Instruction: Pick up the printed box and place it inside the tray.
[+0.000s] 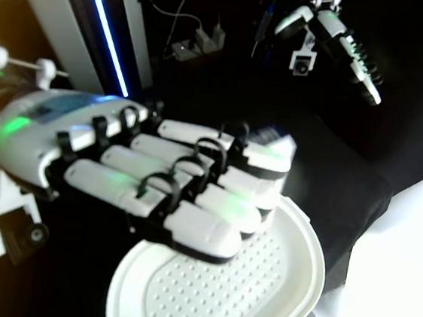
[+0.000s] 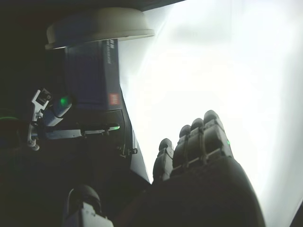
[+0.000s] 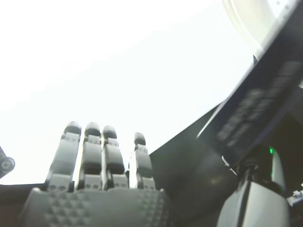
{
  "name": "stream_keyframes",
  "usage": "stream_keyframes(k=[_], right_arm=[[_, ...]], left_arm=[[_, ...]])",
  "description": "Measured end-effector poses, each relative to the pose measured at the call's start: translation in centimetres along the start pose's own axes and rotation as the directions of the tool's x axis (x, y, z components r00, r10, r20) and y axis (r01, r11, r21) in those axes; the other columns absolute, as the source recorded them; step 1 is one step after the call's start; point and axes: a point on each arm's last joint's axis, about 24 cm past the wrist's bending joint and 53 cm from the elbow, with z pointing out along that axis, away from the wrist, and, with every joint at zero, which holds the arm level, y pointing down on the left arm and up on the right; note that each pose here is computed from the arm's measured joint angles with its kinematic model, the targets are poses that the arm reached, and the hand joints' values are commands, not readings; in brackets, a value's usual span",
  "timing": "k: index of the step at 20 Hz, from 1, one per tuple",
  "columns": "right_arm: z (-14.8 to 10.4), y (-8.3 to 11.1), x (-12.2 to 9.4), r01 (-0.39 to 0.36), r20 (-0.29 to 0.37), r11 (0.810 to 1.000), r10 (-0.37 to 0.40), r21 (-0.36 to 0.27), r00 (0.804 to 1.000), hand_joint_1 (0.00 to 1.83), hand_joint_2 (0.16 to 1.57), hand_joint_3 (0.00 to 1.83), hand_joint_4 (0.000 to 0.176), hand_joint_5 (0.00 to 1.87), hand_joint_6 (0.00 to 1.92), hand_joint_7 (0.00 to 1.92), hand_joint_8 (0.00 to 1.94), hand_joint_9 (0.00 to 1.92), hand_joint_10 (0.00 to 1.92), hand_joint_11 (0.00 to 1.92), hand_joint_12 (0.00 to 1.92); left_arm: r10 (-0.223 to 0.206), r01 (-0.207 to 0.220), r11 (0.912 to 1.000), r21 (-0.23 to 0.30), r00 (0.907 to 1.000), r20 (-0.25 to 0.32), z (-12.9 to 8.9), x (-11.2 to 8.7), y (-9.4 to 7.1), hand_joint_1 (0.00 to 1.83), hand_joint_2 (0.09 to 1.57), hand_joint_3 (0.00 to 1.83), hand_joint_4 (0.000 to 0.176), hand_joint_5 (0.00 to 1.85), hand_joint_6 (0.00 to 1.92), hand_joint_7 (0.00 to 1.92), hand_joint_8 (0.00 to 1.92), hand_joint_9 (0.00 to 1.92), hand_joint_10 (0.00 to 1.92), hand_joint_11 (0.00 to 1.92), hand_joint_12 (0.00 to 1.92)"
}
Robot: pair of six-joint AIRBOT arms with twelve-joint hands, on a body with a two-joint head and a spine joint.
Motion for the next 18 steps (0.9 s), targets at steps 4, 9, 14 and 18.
stream_keyframes(k=[4,9,14,18], right_arm=[[-0.1,0.0,-0.2,0.001,0.000,1.000,-0.001,0.000,1.000,0.40,0.68,0.00,0.176,0.00,0.00,0.00,0.00,0.00,0.00,0.00,0.00],[-0.2,-0.2,-0.3,-0.007,0.001,1.000,0.007,0.005,1.000,0.41,0.70,0.01,0.176,0.00,0.00,0.00,0.00,0.00,0.00,0.00,0.00],[-0.4,0.4,-0.4,-0.019,-0.001,1.000,0.019,-0.018,1.000,0.47,0.72,0.01,0.176,0.00,0.00,0.00,0.00,0.00,0.00,0.00,0.00],[-0.8,1.1,-0.1,-0.027,-0.014,0.999,0.026,-0.040,1.000,0.53,0.70,0.00,0.176,0.00,0.00,0.00,0.00,0.00,0.00,0.00,0.00]], left_arm=[[-0.001,0.001,1.0000,-0.004,1.0000,0.000,-0.1,0.1,0.2,0.00,0.89,0.01,0.159,0.00,0.00,0.00,0.00,0.00,0.00,0.00,0.00],[-0.005,0.005,1.0000,-0.006,1.0000,-0.004,-0.1,0.4,0.2,0.00,0.91,0.01,0.149,0.00,0.00,0.00,0.00,0.00,0.00,0.00,0.00],[-0.008,0.008,0.9999,-0.012,0.9999,-0.008,-0.3,0.7,0.5,0.00,0.92,0.01,0.172,0.00,0.00,0.00,0.00,0.00,0.00,0.00,0.00],[-0.009,0.009,0.9999,-0.015,0.9999,-0.008,-0.3,0.6,0.6,0.00,0.92,0.01,0.176,0.00,0.00,0.00,0.00,0.00,0.00,0.00,0.00]])
